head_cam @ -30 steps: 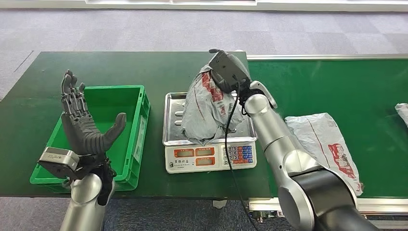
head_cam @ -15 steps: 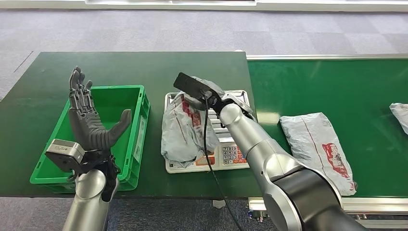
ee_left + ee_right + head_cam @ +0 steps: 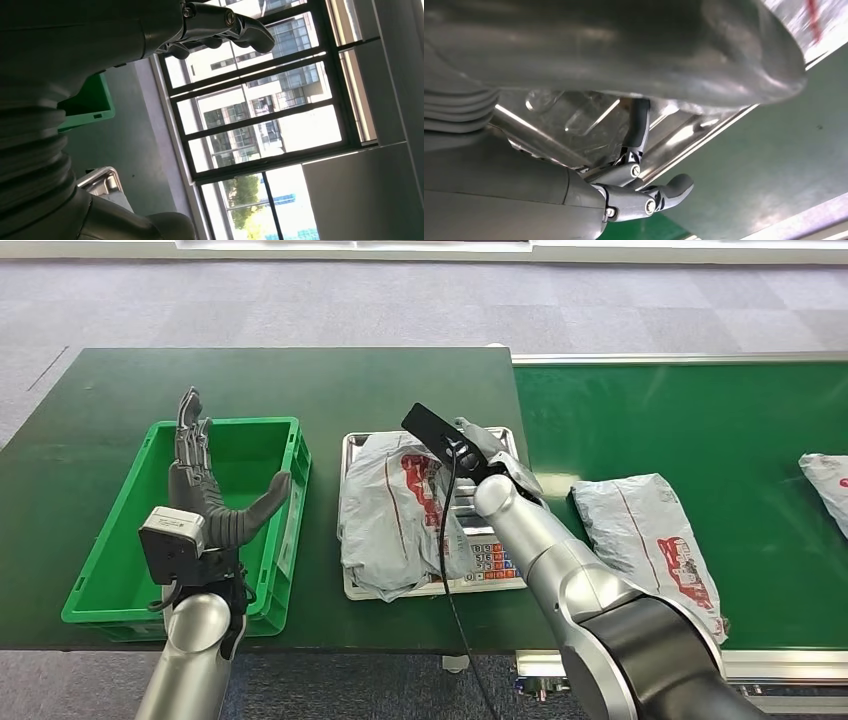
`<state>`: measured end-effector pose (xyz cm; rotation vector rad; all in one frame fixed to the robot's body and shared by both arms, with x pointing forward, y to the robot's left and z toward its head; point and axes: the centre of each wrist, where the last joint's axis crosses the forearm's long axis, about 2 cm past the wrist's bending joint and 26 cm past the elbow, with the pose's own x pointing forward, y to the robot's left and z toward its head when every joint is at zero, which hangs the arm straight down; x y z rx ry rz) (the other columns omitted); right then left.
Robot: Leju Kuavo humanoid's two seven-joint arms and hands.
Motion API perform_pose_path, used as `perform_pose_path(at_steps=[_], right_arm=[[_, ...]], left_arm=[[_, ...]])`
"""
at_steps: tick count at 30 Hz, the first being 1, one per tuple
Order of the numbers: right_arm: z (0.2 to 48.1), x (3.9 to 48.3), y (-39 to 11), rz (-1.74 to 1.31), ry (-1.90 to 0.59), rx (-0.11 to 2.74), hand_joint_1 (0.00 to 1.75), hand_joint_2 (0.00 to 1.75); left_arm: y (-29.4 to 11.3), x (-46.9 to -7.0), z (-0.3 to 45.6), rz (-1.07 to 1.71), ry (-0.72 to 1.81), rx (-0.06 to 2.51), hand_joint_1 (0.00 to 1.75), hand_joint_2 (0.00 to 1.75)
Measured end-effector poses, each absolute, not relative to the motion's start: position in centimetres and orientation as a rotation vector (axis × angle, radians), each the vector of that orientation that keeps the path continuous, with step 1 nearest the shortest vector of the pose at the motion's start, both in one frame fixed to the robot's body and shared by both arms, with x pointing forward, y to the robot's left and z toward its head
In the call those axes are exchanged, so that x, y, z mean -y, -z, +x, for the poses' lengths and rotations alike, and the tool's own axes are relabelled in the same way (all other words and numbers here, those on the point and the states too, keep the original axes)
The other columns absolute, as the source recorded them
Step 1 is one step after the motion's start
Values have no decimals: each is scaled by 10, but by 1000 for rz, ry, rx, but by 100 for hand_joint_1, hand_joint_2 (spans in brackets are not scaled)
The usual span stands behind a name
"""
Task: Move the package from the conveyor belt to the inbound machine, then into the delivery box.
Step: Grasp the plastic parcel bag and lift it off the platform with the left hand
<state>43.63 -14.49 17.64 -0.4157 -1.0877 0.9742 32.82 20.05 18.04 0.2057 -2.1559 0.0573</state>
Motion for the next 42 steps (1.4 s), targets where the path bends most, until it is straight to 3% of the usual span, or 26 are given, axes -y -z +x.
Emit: perform_pose_path(at_steps=[11, 17, 23, 27, 35, 36, 40, 42], right_arm=[[445, 164, -183, -408, -826, 1335, 0, 0], [455, 173, -212, -545, -678, 1638, 0, 0], [447, 193, -249, -575, -424, 2019, 0, 0], [412, 209, -230, -680, -126, 2347, 0, 175], [336, 217, -191, -743, 66, 2474, 0, 175], [331, 218, -188, -741, 76, 2469, 0, 175], [305, 219, -169, -715, 116, 2413, 0, 175], [294, 219, -165, -711, 125, 2402, 0, 175]], left_arm=[[-175, -194, 327, 226, 40, 2112, 0, 175], [-174, -193, 330, 304, 119, 2088, 0, 175], [-179, -176, 352, 398, 440, 1945, 0, 175], [-179, -146, 371, 403, 698, 1823, 0, 175], [-172, -91, 384, 335, 946, 1681, 0, 175], [-171, -87, 385, 325, 969, 1661, 4, 175], [-163, -66, 378, 293, 1086, 1503, 175, 175], [-161, -55, 373, 300, 1137, 1419, 175, 175]])
